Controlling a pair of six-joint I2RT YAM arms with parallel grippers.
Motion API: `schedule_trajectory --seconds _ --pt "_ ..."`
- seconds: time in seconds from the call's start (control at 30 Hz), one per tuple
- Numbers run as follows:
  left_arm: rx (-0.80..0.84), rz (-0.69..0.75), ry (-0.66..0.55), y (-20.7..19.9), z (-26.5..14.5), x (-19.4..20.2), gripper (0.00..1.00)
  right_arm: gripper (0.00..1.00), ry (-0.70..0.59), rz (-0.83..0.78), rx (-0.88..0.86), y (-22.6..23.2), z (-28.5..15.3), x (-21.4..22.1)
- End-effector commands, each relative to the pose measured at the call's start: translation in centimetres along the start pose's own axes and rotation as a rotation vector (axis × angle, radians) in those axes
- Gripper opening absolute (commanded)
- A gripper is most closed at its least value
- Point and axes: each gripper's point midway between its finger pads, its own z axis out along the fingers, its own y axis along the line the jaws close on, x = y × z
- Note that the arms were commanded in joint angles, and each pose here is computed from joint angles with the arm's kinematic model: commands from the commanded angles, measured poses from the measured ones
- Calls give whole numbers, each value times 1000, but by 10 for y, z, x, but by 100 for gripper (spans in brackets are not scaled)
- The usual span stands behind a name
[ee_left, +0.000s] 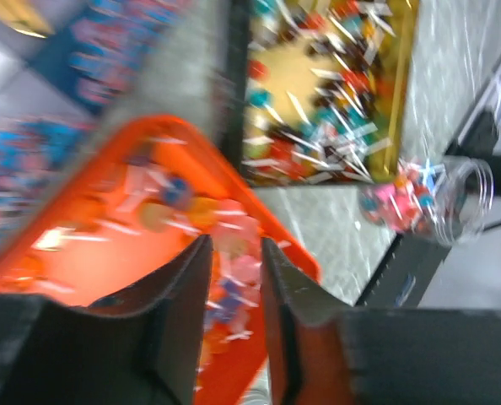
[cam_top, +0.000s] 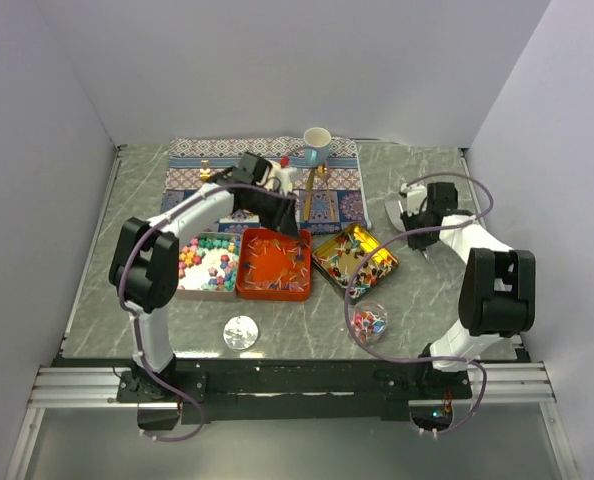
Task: Pack the candies
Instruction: Place the spatula at the center of the board, then move the packing bottle to the center of the board.
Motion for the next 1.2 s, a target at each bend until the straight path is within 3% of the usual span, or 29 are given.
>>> schedule_trajectory --seconds 0.0,0.2,0.27,0.3,0.4,0.47,0.53,0.63,0.67,0.7,0.73,0.77,0.93,1.17 --pt "-15 90 -71 -25 -8 -4 41 19 -93 -46 83 -17 6 -15" --pt "-56 75 -70 -23 -12 0 41 43 -58 -80 45 -12 14 1" --pt "-62 86 -90 -27 -17 -7 40 70 -62 -70 52 -14 8 0" --pt "-64 89 -99 -28 -20 -10 40 100 -63 -67 52 -16 3 0" --pt "-69 93 -135 -35 -29 -21 40 100 -79 -69 37 -19 -19 -5" --pt "-79 98 -161 -38 -38 -28 39 98 -117 -95 -5 -20 -43 -4" --pt "-102 91 -201 -36 -51 -34 39 88 -191 -194 -77 -5 -67 -6" --pt "-128 50 -239 -19 -66 -33 37 69 -218 -524 -157 25 -93 24" --pt "-137 26 -237 -11 -67 -28 34 59 -210 -700 -231 41 -99 42" --pt "-148 14 -249 -4 -72 -28 32 24 -195 -777 -278 55 -98 61" --pt "-170 -12 -265 10 -80 -28 30 7 -206 -864 -281 62 -105 68" --pt "-184 -34 -263 19 -81 -22 28 0 -189 -997 -328 71 -105 83" --pt "-279 -92 -264 62 -92 -5 21 0 -104 -1378 -511 96 -91 145" --pt "-441 -92 -241 98 -106 2 30 0 -277 -1732 -704 130 -82 147"
